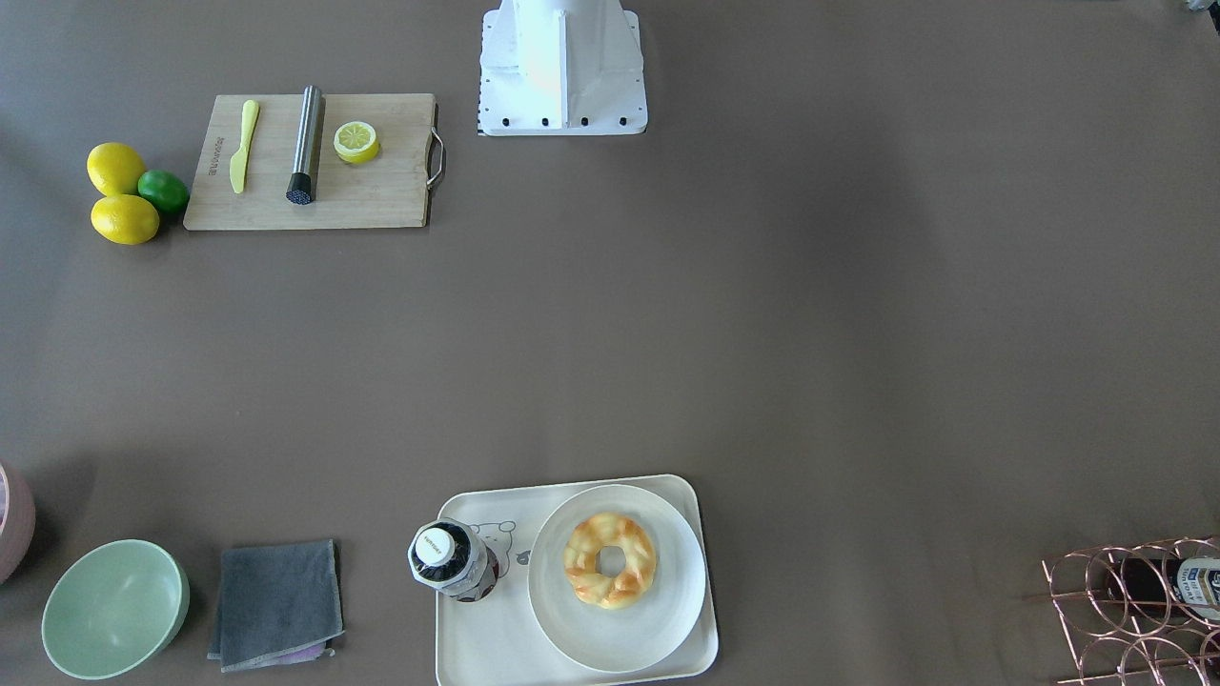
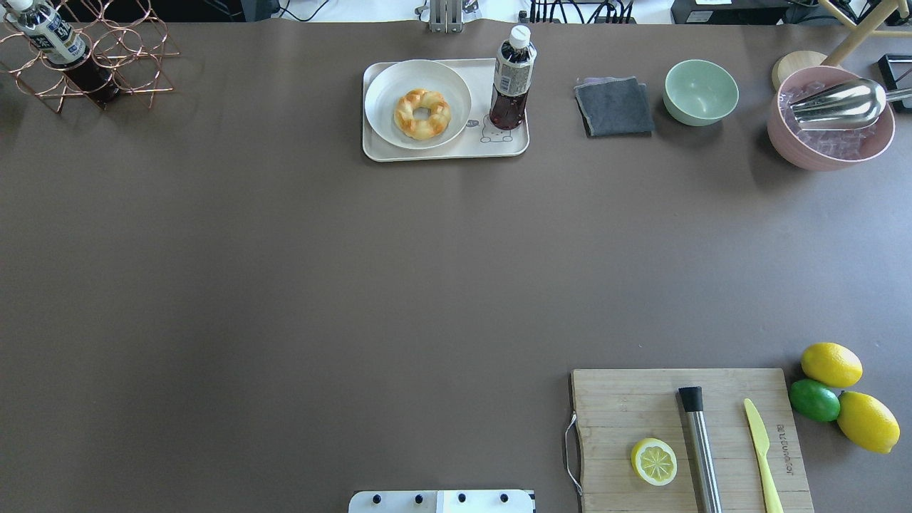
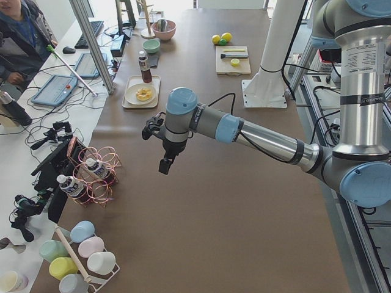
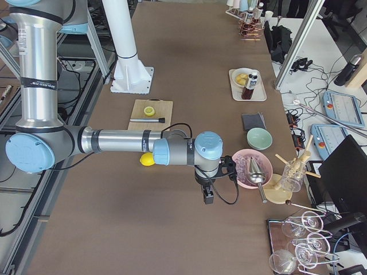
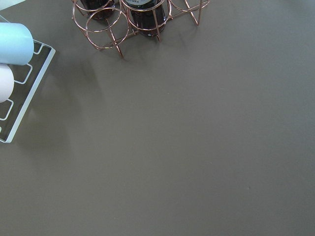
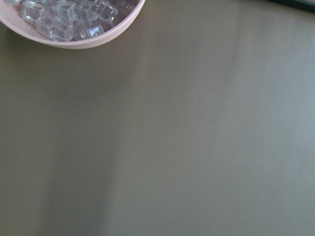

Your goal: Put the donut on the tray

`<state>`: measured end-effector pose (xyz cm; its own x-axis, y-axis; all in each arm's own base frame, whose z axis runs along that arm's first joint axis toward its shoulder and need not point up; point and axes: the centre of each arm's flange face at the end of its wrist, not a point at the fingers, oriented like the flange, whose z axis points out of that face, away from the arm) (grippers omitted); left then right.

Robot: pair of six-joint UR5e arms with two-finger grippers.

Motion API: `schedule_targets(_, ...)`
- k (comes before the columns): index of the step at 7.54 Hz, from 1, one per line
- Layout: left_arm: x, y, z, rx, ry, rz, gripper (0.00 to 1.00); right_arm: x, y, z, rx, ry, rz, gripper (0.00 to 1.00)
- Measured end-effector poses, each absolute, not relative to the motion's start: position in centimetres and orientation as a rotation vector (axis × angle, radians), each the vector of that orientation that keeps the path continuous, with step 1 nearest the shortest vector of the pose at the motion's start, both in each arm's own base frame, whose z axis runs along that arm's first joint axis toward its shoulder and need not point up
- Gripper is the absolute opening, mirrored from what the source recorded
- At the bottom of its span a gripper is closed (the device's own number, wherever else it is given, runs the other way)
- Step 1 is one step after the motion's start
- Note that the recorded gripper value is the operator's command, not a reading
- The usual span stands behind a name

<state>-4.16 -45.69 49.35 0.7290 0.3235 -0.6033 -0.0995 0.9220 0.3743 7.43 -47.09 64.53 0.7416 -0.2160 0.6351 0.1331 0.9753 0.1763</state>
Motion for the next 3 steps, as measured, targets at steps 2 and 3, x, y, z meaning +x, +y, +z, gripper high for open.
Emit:
schedule_targets(2,-4.49,-45.62,49.19,0.338,0.719,0.231,0.97,7.53,-47.08,64.91,0.123,-0.710,-0.190,1.00)
schedule_targets(3,-4.56,-45.59,49.05,0.342,0.719,0.231,0.97,7.59,-47.14,64.91,0.124,-0.710,-0.189,1.00)
